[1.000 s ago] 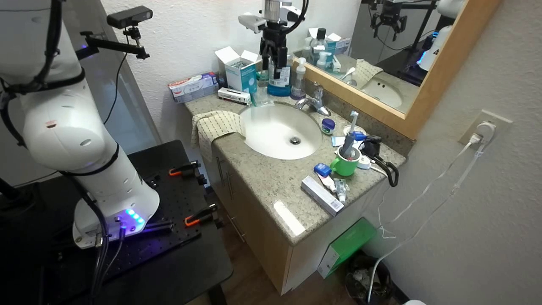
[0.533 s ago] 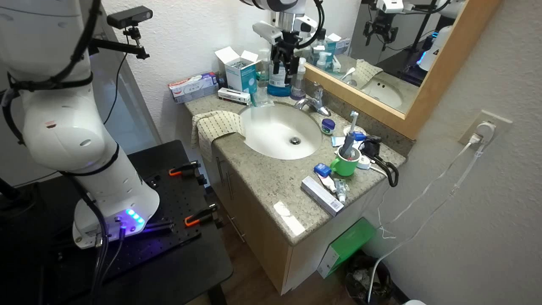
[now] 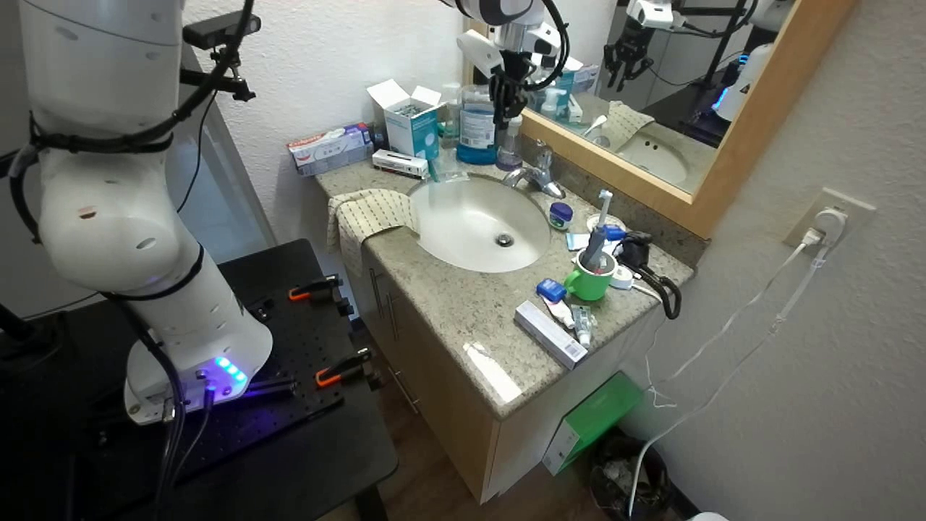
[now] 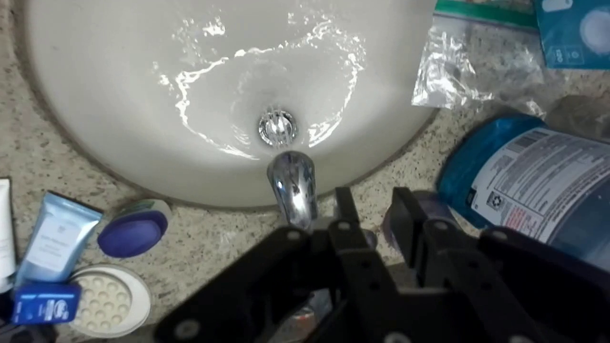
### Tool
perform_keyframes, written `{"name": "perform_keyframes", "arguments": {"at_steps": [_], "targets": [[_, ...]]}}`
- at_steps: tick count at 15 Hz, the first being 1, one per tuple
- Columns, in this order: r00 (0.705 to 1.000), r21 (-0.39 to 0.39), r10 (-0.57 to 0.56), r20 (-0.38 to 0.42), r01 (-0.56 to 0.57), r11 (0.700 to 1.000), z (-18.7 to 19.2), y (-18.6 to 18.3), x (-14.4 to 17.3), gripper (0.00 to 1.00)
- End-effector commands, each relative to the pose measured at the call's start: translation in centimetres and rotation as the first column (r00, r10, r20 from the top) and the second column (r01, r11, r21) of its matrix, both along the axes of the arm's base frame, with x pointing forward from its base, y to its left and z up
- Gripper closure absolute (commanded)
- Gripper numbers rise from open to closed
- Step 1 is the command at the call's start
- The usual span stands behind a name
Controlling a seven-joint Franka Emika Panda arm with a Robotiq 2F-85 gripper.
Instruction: Close the tap
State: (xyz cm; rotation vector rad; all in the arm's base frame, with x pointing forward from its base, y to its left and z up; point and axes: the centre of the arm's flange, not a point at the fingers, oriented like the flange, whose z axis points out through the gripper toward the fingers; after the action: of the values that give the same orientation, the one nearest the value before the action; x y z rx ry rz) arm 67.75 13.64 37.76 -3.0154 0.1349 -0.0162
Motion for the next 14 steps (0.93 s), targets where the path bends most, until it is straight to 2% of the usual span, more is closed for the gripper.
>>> {"name": "perform_keyframes", "arguments": {"at_steps": [1, 7, 12, 14], "targets": [[0.995, 0.028, -0.061, 0.077, 0.059, 0.998, 0.4, 0.2, 3.3, 1.00], [0.962, 0.053, -0.203, 0.184, 0.196, 0.979, -0.3, -0.5, 6.0, 1.00], [0.930, 0.079, -0.296, 0.219, 0.286, 0.955, -0.7, -1.7, 7.1, 1.00], [0.924, 0.075, -0.320, 0.209, 0.311, 0.947, -0.8, -2.4, 7.4, 1.00]]}}
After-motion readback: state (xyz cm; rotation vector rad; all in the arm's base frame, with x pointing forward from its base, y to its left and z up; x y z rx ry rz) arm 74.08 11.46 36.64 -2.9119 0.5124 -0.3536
